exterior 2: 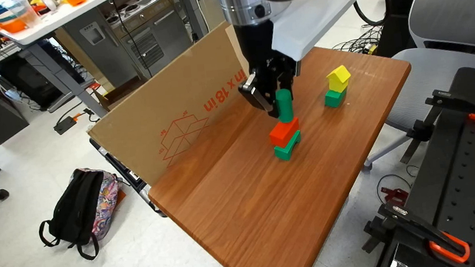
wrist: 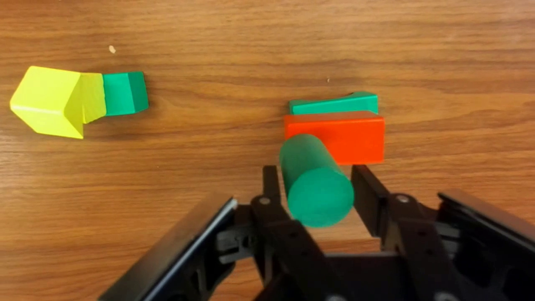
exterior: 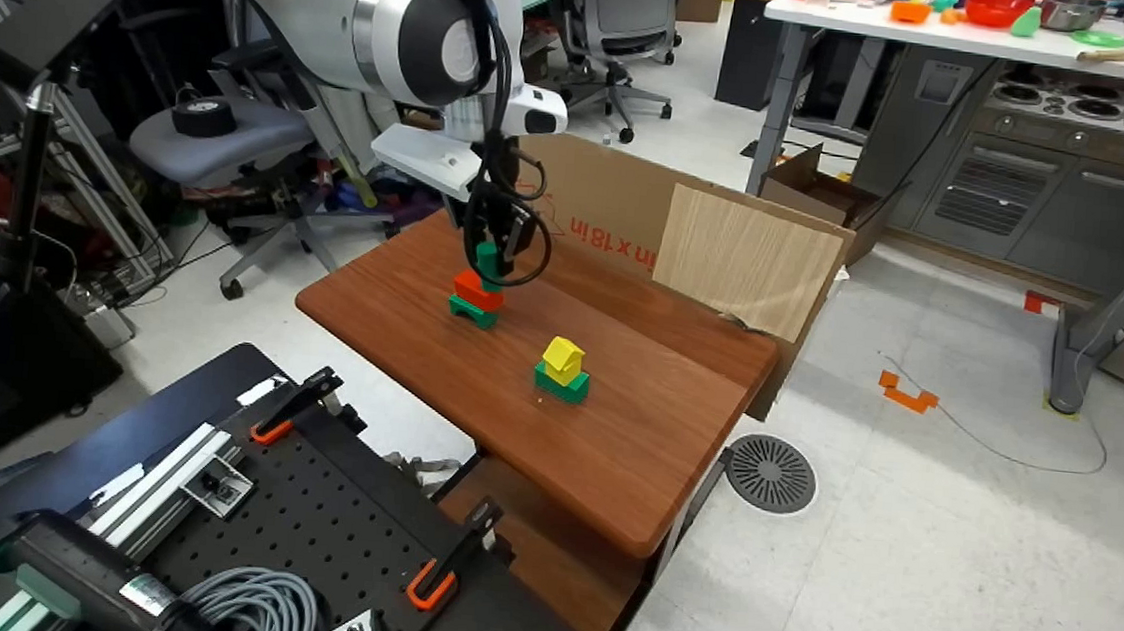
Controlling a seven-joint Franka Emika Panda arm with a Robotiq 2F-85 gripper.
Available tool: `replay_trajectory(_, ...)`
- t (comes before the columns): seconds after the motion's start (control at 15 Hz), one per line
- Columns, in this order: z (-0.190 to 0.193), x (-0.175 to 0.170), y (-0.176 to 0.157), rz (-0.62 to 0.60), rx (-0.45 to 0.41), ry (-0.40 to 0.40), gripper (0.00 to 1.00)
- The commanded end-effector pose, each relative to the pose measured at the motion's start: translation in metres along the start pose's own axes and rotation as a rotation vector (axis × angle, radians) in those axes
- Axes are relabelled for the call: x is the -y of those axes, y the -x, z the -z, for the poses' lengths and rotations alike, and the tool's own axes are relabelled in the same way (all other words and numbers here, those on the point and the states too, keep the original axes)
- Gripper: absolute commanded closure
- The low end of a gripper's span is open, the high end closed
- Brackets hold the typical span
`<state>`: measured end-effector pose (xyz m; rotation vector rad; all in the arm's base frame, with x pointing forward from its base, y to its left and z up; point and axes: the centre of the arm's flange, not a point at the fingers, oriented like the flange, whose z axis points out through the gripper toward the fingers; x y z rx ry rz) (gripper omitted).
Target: Pick up the green cylindrical block and place it on top of the stack of blocks on the left
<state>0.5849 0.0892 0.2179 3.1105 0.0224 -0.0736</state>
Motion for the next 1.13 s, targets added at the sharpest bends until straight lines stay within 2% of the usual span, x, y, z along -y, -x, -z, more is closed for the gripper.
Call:
replay_trajectory(0.0, 0.012, 0.006, -0.002, -0.007, -0.014, 0.009, 0.2)
replay_trajectory(0.2, 0.029, 0.005, 0.002, -0.003, -0.025, -0.004, 0.0)
replay_trajectory(0.47, 0.073, -0.009, 0.013, -0.002, -0.024, 0.003, 0.0)
replay_trajectory(0.8, 0.12, -0.053, 0.027, 0.001, 0.005, 0.098, 0.0)
replay_trajectory(0.87, 0.101, -0.036, 0.012, -0.02, -0.004, 0.062, 0.0)
replay_trajectory(1.07, 0.106, -0.041, 0.013, -0.025, -0.006, 0.065, 0.0)
